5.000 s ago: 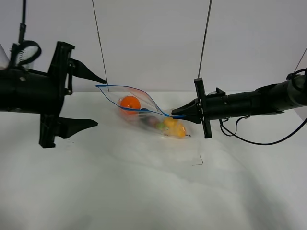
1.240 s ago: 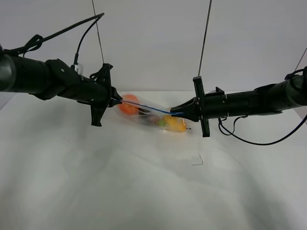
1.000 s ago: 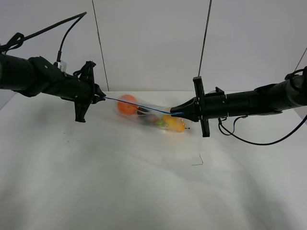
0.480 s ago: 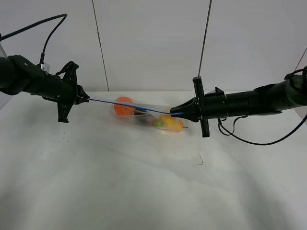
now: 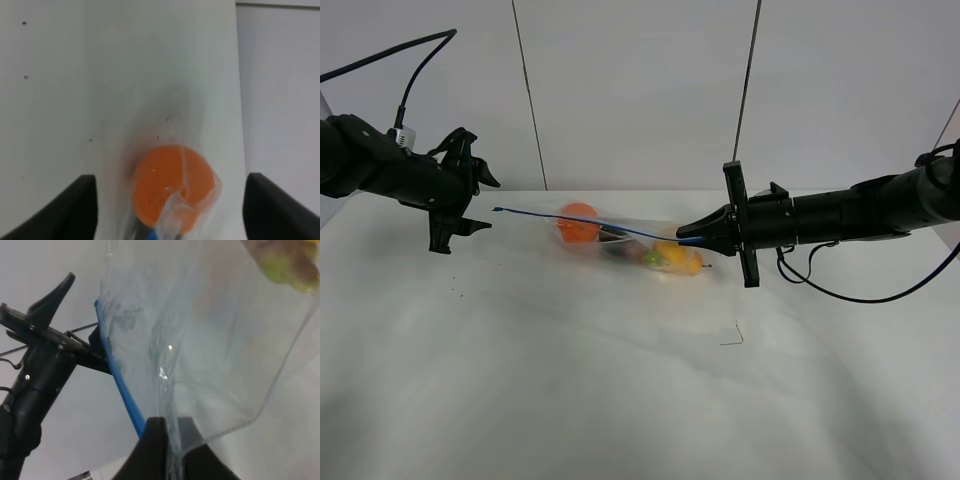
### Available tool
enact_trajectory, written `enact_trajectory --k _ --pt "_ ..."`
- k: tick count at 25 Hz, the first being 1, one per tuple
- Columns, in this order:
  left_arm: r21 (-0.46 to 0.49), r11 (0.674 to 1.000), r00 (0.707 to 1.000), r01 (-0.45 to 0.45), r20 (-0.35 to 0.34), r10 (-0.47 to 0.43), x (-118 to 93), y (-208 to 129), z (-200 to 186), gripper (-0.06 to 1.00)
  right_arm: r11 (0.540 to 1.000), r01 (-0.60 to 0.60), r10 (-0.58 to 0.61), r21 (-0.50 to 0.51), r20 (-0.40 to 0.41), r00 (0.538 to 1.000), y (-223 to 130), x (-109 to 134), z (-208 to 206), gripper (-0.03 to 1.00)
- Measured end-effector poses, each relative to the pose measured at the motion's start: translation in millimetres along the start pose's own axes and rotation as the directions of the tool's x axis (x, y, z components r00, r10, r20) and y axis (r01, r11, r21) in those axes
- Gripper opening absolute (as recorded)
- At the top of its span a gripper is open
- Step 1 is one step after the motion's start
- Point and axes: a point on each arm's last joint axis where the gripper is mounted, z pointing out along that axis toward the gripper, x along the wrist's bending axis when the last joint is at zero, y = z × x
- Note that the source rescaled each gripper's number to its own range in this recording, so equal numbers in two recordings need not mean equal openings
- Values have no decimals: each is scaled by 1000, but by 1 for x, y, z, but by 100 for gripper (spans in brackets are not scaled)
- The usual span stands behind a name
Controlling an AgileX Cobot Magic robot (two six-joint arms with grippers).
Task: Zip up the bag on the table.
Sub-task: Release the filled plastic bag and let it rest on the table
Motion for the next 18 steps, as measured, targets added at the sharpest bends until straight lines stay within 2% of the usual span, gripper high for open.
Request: enact_trajectory --k 4,7,9,11,13,14,18 --pt "0 998 998 -65 5 65 -11 16 -4 85 1000 0 0 0 0 1000 0 0 0 0" --pt "-5 982 982 -188 24 188 -28 32 -11 86 1000 0 0 0 0 1000 0 0 0 0" --pt "-6 948 947 -319 33 319 -42 42 -18 86 1000 0 0 0 0 1000 0 0 0 0" --pt "-7 878 877 -479 47 479 -59 46 -26 86 1000 0 0 0 0 1000 0 0 0 0" --pt "14 767 766 -642 52 641 -72 46 -33 86 1000 0 0 0 0 1000 0 0 0 0" --pt "36 701 702 -712 56 710 -79 45 -38 86 1000 0 0 0 0 1000 0 0 0 0" --pt "154 463 476 -873 61 877 -87 42 -52 86 1000 0 0 0 0 1000 0 0 0 0"
